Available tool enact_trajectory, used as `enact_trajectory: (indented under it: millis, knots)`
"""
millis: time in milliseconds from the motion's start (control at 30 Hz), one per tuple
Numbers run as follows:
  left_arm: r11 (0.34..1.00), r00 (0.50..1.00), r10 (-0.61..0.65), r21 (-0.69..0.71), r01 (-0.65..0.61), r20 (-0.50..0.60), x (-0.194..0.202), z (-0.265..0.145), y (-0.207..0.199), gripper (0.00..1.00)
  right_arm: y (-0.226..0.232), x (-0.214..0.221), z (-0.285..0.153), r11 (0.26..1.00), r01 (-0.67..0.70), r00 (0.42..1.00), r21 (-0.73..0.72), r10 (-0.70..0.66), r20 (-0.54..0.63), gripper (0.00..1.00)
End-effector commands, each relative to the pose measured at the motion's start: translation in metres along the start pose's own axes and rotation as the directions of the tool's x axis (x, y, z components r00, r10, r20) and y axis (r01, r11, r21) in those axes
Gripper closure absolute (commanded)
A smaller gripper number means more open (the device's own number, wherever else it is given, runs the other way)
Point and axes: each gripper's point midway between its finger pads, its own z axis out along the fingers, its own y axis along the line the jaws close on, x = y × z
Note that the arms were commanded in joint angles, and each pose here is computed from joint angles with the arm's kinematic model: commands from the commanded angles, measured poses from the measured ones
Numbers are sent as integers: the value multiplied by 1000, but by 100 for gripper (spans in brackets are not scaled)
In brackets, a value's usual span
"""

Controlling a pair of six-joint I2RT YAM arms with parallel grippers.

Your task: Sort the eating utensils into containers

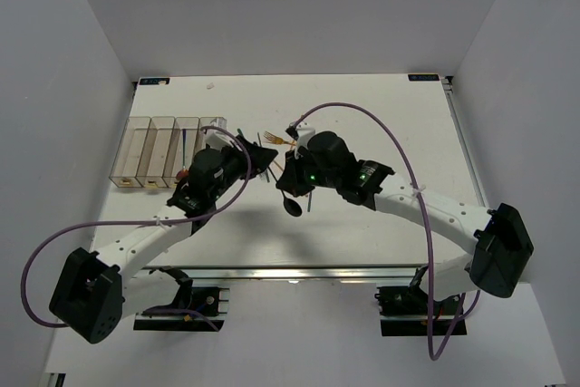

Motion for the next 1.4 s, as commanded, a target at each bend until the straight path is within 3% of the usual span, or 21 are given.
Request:
enact_trajectory:
  millis: [0, 33, 133, 167, 200, 233, 267, 300, 333, 367, 433, 500, 533, 567, 667, 700, 800, 1033, 1133, 1200, 1367]
  knots:
    - [999, 999, 22, 23, -23, 41, -17, 5, -17, 52, 34, -33, -3, 994, 23, 995, -110, -12, 100, 100]
    - [999, 999, 27, 21, -27, 36, -16, 6, -16, 68, 36, -34, -4, 993, 21, 995, -119, -9, 104, 100]
    - [998, 998, 58, -5, -58, 26, -17, 9, -12, 99, 36, -38, -5, 993, 23, 992, -114, -9, 124, 100]
    - [996, 997, 80, -28, -80, 18, -21, 9, -13, 100, 33, -38, -5, 995, 24, 991, -99, -11, 131, 87]
    - [985, 987, 159, -77, -156, 31, -30, 9, -7, 100, 23, -41, -5, 999, 19, 988, -47, -12, 151, 64]
    - [969, 975, 220, -125, -214, 34, -40, 8, -4, 100, 15, -40, -10, 1000, 15, 986, -8, -14, 166, 35]
    - [922, 957, 289, -268, -278, -1, -47, 1, 22, 100, 3, -41, -13, 998, 20, 982, 52, -30, 184, 11]
    - [854, 903, 429, -328, -405, 1, -79, -2, 16, 100, -17, -46, -17, 989, 5, 976, 147, -37, 215, 11]
    - [787, 875, 485, -427, -445, -19, -95, -8, 27, 100, -32, -40, -23, 979, 0, 977, 205, -43, 210, 11]
    - [616, 842, 530, -637, -464, -100, -111, -27, 67, 100, -47, -38, -27, 966, -1, 977, 259, -55, 207, 11]
    - [485, 799, 584, -726, -488, -146, -152, -34, 74, 100, -84, -31, -37, 926, -31, 980, 376, -46, 195, 11]
    - [365, 771, 569, -753, -548, -285, -168, -31, 110, 100, -110, -28, -42, 911, -60, 982, 407, -19, 187, 11]
    - [361, 763, 583, -751, -552, -280, -189, -24, 103, 100, -114, -28, -46, 913, -66, 981, 402, -15, 195, 11]
    - [318, 752, 557, -747, -584, -352, -188, -15, 124, 100, -121, -20, -46, 912, -69, 982, 405, -8, 186, 11]
    - [264, 726, 554, -741, -617, -407, -231, -8, 143, 100, -132, -11, -52, 920, -69, 984, 387, -2, 178, 11]
    - [217, 686, 537, -705, -675, -492, -234, 0, 167, 100, -134, -10, -55, 919, -57, 984, 389, -15, 179, 11]
    - [143, 632, 501, -664, -734, -591, -244, 10, 195, 100, -140, 1, -56, 919, -48, 986, 392, -19, 165, 11]
    - [134, 634, 444, -652, -746, -633, -234, 27, 244, 100, -133, 4, -52, 941, -41, 987, 336, -15, 162, 11]
    - [92, 638, 433, -673, -734, -637, -226, 24, 263, 100, -132, 5, -51, 945, -41, 987, 325, -12, 159, 11]
    - [21, 642, 417, -699, -715, -644, -226, 12, 276, 100, -131, 6, -51, 947, -42, 987, 319, -10, 158, 11]
    - [37, 669, 441, -732, -680, -599, -230, 14, 276, 100, -131, 5, -51, 947, -42, 987, 320, -11, 161, 11]
